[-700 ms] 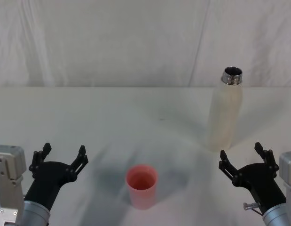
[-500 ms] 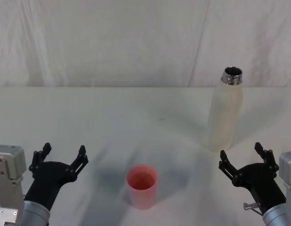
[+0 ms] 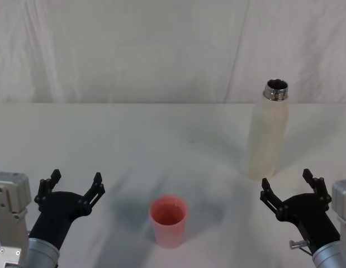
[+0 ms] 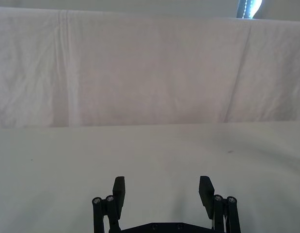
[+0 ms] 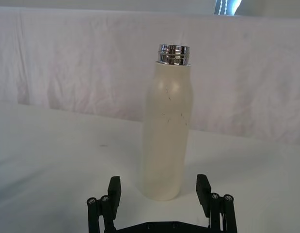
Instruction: Grasp the thermos with one hand and pour water into the cup lid.
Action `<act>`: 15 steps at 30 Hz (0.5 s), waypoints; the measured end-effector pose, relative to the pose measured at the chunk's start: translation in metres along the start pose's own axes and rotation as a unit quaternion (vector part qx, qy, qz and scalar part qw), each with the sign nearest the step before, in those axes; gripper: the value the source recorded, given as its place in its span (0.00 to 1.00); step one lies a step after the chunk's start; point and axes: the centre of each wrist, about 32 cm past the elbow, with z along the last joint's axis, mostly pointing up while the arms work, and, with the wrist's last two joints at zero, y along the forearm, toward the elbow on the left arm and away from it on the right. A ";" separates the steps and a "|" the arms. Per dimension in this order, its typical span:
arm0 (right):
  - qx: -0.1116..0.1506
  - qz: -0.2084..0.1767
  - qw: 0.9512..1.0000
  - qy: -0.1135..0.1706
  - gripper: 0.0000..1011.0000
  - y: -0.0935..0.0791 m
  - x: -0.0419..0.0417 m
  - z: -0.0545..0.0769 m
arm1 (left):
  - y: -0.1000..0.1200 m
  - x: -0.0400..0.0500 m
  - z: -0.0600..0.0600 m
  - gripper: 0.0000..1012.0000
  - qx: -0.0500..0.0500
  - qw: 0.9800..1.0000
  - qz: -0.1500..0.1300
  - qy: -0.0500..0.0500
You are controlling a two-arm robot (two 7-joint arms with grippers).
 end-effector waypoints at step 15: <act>0.000 0.000 1.000 0.000 0.99 0.000 0.0000 0.000 | 0.000 0.0000 0.000 0.99 0.000 1.000 0.000 0.000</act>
